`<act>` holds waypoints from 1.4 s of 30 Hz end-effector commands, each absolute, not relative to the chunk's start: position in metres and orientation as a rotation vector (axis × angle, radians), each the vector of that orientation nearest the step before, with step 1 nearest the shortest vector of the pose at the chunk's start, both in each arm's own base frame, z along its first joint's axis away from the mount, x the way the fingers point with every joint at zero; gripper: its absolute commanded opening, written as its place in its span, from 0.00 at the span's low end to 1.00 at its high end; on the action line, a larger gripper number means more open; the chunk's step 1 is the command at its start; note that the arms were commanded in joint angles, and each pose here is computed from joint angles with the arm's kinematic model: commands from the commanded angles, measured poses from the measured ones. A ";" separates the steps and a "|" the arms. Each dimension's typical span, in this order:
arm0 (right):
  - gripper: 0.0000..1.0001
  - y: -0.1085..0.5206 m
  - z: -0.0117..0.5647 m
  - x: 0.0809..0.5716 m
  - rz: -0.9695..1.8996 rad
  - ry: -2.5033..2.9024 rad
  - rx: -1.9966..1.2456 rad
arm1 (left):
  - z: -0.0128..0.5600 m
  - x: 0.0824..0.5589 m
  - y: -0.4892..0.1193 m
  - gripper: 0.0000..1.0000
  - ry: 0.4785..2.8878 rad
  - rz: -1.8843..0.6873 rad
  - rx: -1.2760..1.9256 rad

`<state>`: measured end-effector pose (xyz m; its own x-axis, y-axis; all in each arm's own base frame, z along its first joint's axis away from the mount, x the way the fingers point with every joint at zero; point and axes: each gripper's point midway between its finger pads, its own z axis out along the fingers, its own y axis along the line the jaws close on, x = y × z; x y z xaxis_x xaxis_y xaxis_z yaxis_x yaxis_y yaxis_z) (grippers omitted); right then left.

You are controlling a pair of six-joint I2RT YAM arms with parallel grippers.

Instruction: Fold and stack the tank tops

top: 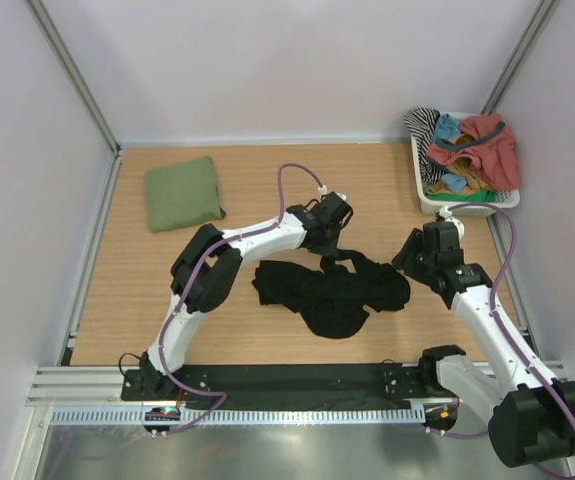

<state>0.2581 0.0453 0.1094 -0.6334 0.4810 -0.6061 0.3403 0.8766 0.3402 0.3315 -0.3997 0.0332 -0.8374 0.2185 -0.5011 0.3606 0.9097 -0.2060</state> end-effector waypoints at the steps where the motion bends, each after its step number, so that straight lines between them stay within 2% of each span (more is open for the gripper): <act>1: 0.54 0.049 0.117 0.265 0.284 2.273 0.579 | 0.101 0.360 -0.381 0.00 2.457 -0.253 0.364; 4: 0.54 0.052 0.120 0.267 0.301 2.270 0.556 | 0.146 0.361 -0.363 0.00 2.385 -0.211 0.328; 8: 0.53 0.071 0.131 0.271 0.428 2.258 0.452 | 0.238 0.349 -0.331 0.00 2.250 -0.248 0.242; 12: 0.54 0.114 0.162 0.278 0.704 2.183 0.241 | 0.292 0.329 -0.315 0.00 2.172 -0.334 0.279; 16: 0.53 0.161 0.223 0.276 0.991 1.977 -0.047 | 0.326 0.319 -0.305 0.00 2.116 -0.374 0.290; 25: 0.54 0.240 0.300 0.262 1.158 1.691 -0.358 | 0.358 0.312 -0.301 0.00 2.079 -0.415 0.291; 31: 0.55 0.278 0.293 0.281 1.110 1.723 -0.378 | 0.370 0.308 -0.299 0.00 2.068 -0.448 0.274; 34: 0.59 0.288 0.278 0.292 1.041 1.768 -0.361 | 0.382 0.303 -0.293 0.00 2.051 -0.456 0.261; 41: 0.62 0.290 0.223 0.312 0.885 1.887 -0.285 | 0.447 0.289 -0.256 0.00 1.919 -0.476 0.163; 42: 0.65 0.291 0.214 0.310 0.879 1.901 -0.276 | 0.459 0.286 -0.249 0.00 1.893 -0.479 0.142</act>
